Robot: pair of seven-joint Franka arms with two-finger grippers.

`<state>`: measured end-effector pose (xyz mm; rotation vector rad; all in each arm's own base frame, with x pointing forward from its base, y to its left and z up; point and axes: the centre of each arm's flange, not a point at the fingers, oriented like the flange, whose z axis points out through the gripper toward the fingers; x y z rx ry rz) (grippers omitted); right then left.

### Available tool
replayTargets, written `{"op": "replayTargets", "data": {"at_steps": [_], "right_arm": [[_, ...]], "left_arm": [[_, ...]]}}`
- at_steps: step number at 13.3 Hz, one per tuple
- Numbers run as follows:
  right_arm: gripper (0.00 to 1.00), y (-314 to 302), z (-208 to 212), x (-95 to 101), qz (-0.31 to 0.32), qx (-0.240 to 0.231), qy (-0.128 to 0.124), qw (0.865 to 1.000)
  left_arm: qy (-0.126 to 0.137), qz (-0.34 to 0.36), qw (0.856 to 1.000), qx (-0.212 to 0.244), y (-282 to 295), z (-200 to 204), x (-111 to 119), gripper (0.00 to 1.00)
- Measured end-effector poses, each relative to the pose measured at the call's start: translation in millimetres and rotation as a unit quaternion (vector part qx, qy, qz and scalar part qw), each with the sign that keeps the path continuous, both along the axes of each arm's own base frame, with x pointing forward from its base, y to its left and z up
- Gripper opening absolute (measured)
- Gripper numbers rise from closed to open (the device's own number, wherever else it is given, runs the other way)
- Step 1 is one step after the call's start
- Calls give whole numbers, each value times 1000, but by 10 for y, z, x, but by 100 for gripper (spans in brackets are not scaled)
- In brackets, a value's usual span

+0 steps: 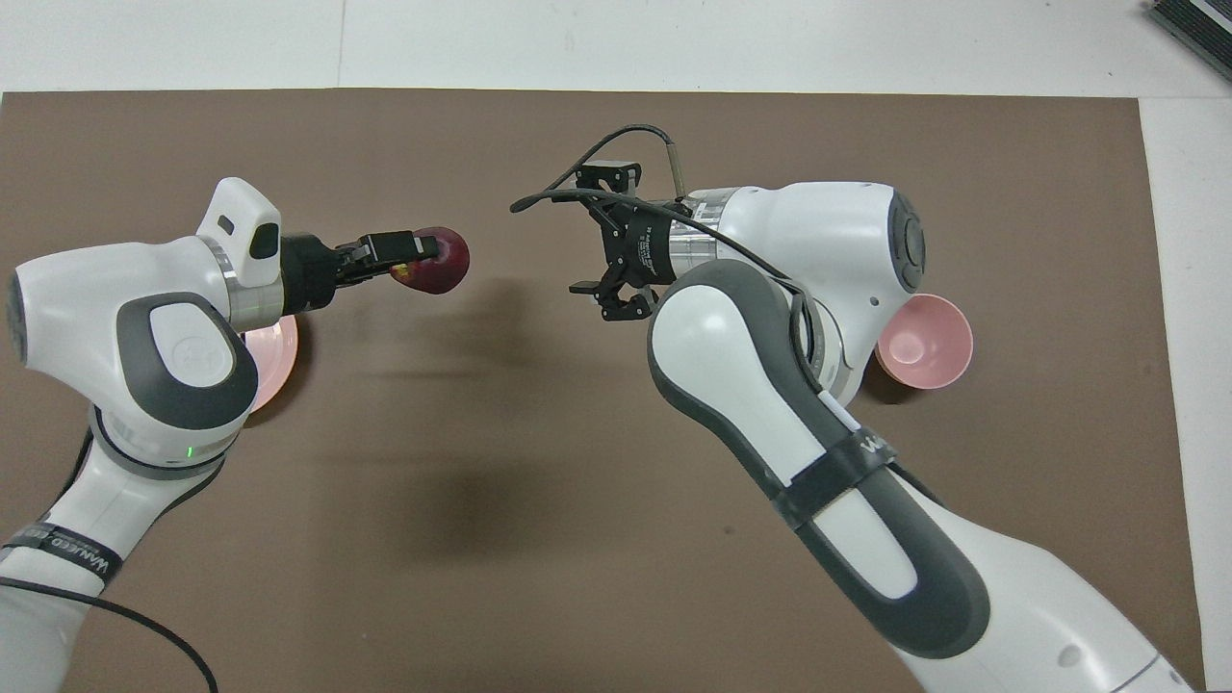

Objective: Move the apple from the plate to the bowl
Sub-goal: 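Lift the apple with the left gripper while the right gripper approaches it, then close the right gripper on the apple held by the left gripper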

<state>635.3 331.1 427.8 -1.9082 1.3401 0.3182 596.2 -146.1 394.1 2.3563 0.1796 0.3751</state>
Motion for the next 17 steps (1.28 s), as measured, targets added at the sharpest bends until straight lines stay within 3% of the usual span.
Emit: {"op": "replayTargets", "data": {"at_steps": [3, 10, 17], "right_arm": [[100, 196, -72, 74, -11, 10, 17, 1000], [100, 207, -249, 133, -30, 36, 44, 998], [100, 387, -295, 13, -19, 44, 56, 997]], "left_arm": [[0, -9, 1000, -26, -327, 61, -73, 70], [-28, -41, 998, -30, -618, 273, -156, 70], [-34, -47, 998, -32, -677, 327, -156, 70]]}}
